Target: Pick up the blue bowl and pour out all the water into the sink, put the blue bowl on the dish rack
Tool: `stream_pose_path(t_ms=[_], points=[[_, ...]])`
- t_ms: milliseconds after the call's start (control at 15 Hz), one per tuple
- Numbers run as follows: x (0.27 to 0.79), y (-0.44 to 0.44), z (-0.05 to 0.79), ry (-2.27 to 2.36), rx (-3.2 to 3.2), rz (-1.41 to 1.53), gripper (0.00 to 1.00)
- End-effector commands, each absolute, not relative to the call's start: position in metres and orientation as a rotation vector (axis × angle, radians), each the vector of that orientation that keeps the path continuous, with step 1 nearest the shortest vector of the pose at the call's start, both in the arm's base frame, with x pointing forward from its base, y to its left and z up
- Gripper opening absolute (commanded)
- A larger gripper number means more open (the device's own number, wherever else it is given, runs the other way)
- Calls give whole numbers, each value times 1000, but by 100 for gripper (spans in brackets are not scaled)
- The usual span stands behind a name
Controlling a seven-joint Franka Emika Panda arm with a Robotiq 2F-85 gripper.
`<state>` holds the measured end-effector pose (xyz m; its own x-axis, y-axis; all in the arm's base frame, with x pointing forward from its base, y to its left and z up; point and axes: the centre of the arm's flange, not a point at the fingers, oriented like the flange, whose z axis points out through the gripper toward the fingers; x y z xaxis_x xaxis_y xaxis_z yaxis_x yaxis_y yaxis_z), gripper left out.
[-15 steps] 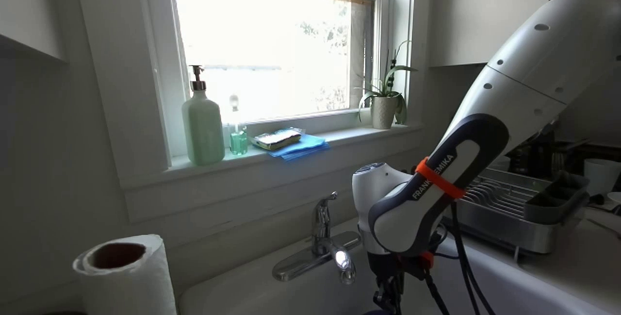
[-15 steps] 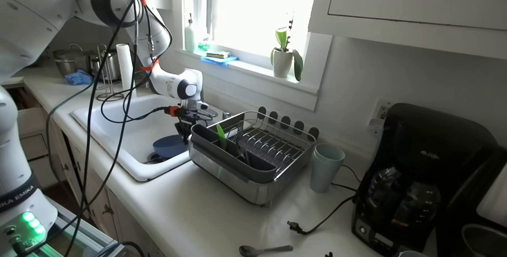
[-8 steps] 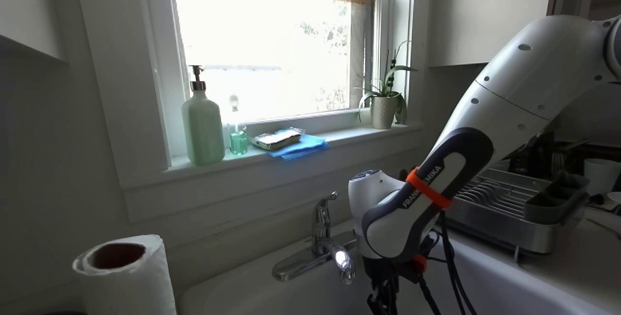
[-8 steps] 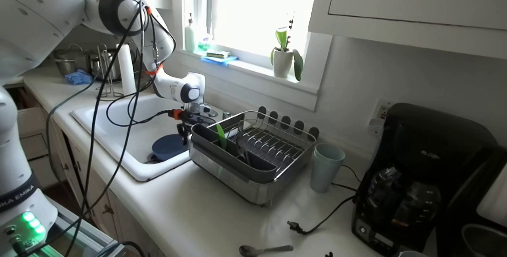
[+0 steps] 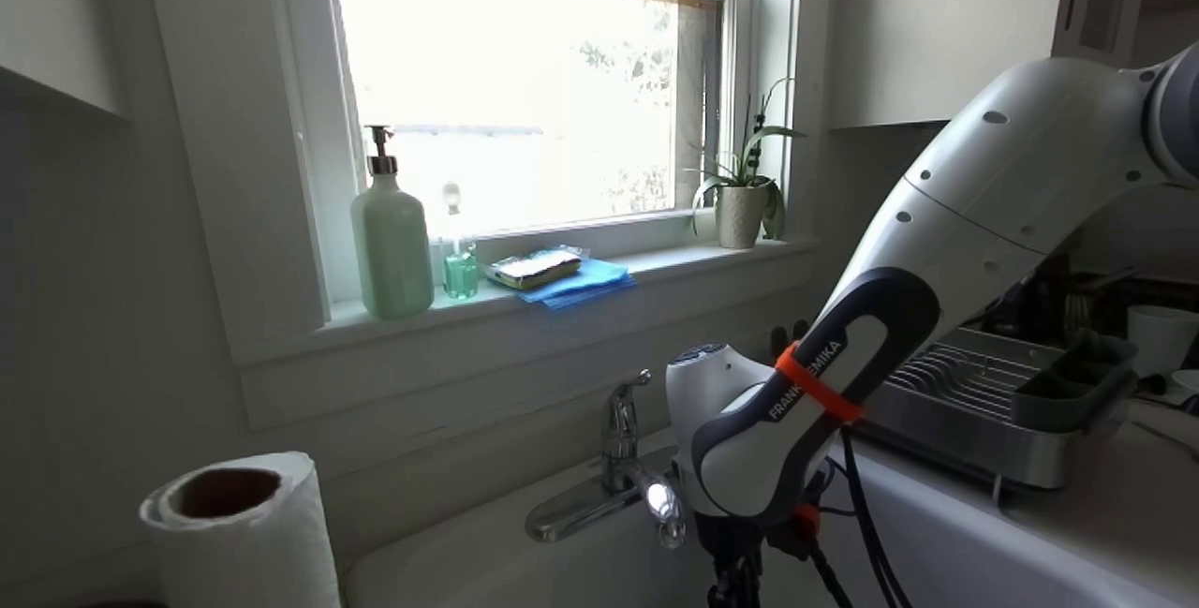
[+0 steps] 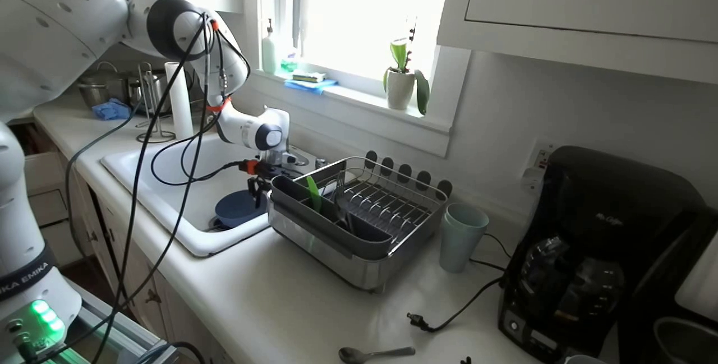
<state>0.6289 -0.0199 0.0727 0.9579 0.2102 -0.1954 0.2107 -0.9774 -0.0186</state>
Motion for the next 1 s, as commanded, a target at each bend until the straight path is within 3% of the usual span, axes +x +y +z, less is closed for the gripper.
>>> stream_pose_path(t_ms=[0,200,267,933], points=[[637,-19,69,413,3119,-336,23],[638,-22,77,461,3103,-344,2],[637,-22,80,474,3098,-345,0],[614,4,180,637,2828,-371,1]])
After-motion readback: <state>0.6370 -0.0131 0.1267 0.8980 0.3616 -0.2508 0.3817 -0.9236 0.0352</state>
